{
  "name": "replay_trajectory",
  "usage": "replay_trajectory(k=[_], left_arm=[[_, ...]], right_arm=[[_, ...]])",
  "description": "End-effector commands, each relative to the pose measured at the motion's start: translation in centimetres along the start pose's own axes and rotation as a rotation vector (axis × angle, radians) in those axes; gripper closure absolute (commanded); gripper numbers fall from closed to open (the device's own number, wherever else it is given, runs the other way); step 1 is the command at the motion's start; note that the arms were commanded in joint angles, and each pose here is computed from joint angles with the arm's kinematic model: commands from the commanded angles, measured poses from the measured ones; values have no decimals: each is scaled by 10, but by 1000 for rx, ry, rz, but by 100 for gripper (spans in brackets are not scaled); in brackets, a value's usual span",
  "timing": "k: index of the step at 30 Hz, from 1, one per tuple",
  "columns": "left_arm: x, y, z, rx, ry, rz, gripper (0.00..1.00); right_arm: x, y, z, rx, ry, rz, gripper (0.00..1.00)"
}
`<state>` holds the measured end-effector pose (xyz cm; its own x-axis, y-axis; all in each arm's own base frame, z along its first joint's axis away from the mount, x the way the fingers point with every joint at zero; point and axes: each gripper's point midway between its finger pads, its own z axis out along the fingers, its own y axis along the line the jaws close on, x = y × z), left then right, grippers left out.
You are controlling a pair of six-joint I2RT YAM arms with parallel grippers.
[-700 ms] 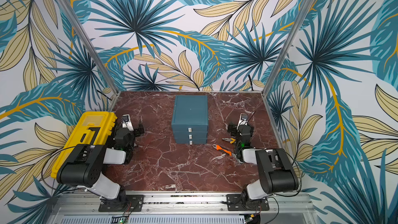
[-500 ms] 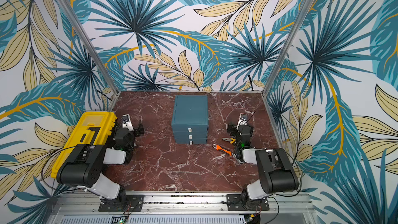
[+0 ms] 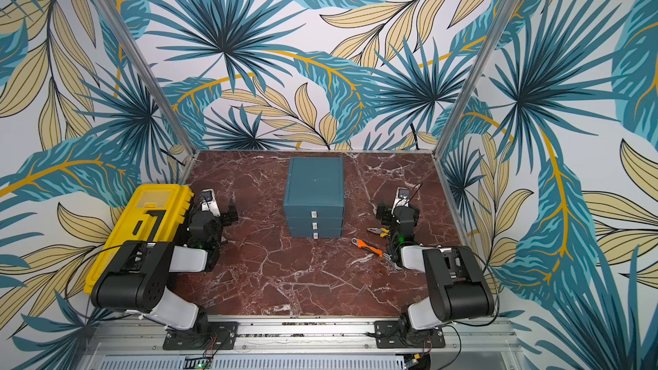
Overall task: Take the seed bags out of the drawer
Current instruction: Move the storage box to the center of the board.
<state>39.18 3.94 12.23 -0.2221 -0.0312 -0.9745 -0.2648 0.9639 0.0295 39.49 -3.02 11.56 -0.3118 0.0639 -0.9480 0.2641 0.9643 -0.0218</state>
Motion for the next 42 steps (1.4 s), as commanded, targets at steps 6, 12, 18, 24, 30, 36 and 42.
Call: replay_trajectory(k=[6,12,18,24,30,36,42], left_arm=[[-57,1,-17,-53,214,-139,0],[-70,-28,-45,75,405,-416,0],[-82,-84,-92,345,524,-709,3],[-92,-124,-146,477,584,-731,14],[-84,-122,-189,412,743,-670,20],[-97,-114,-204,396,722,-746,23],[-81,-149,-214,499,801,-693,28]], right_arm=[[-62,-44,-48,225,72,289,1],[-63,-23,-79,130,266,526,3],[-79,25,-108,-174,330,765,11],[-103,81,-130,-498,434,907,27],[-139,119,-157,-721,456,896,34],[-117,149,-186,-826,591,787,64],[-90,151,-217,-846,677,672,77]])
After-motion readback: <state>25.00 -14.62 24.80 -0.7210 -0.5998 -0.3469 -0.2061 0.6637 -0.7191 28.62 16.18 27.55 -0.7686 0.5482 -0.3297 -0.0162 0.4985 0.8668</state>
